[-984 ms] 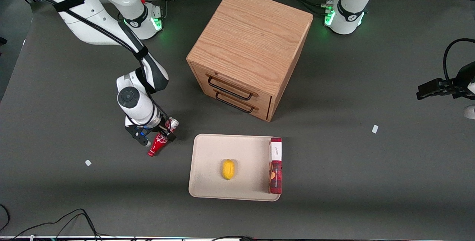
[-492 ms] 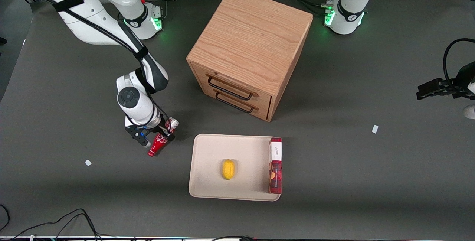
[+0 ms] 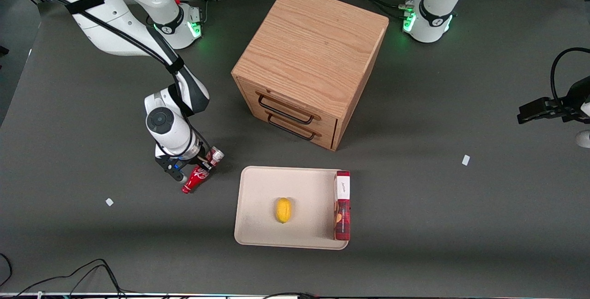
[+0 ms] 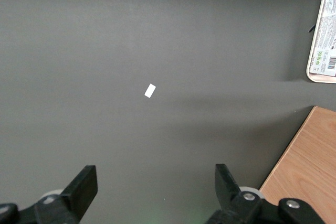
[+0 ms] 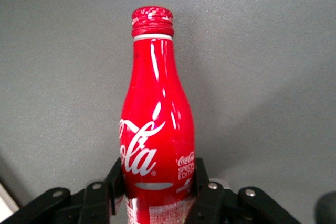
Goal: Place coke bottle on tray
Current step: 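Close the right gripper around the bottle's body, then lift the bottle off the table with the right gripper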
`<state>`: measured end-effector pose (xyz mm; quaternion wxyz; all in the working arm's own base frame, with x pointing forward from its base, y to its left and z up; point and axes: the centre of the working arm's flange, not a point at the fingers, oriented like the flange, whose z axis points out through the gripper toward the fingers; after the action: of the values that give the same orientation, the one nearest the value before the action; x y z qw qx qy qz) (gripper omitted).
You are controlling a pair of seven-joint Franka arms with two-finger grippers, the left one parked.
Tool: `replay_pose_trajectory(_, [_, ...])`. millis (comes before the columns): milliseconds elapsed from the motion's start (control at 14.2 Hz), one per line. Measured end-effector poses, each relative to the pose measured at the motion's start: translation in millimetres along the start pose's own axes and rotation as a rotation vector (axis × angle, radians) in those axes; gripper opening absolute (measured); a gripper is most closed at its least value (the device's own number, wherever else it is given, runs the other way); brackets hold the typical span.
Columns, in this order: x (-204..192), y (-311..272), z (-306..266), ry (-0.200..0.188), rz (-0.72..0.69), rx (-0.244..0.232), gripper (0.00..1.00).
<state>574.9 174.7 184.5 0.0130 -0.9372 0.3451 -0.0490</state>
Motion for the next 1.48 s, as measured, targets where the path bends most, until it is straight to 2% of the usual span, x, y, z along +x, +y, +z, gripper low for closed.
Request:
replay_pose_trajectory(351, [6,-4,-13,0.009,0.002,-0.003,0.55])
replay_pose_trajectory(632, [21,-9,-91,0.016,-0.021,-0.072,0.55])
replay_pose_trajectory(703, [23,-11,-117,0.003,-0.021,-0.077,0.55])
replay_pose_trajectory(843, [25,-15,-170,-0.057,-0.03,-0.088,0.55])
replay_pose_trajectory(1124, [37,-17,-260,-0.152,-0.069,-0.149,0.55])
replay_pose_trajectory(1265, [47,-13,-297,-0.201,-0.099,-0.149,0.55])
replay_pose_trajectory(1476, [63,-5,-351,-0.226,-0.148,-0.141,0.55])
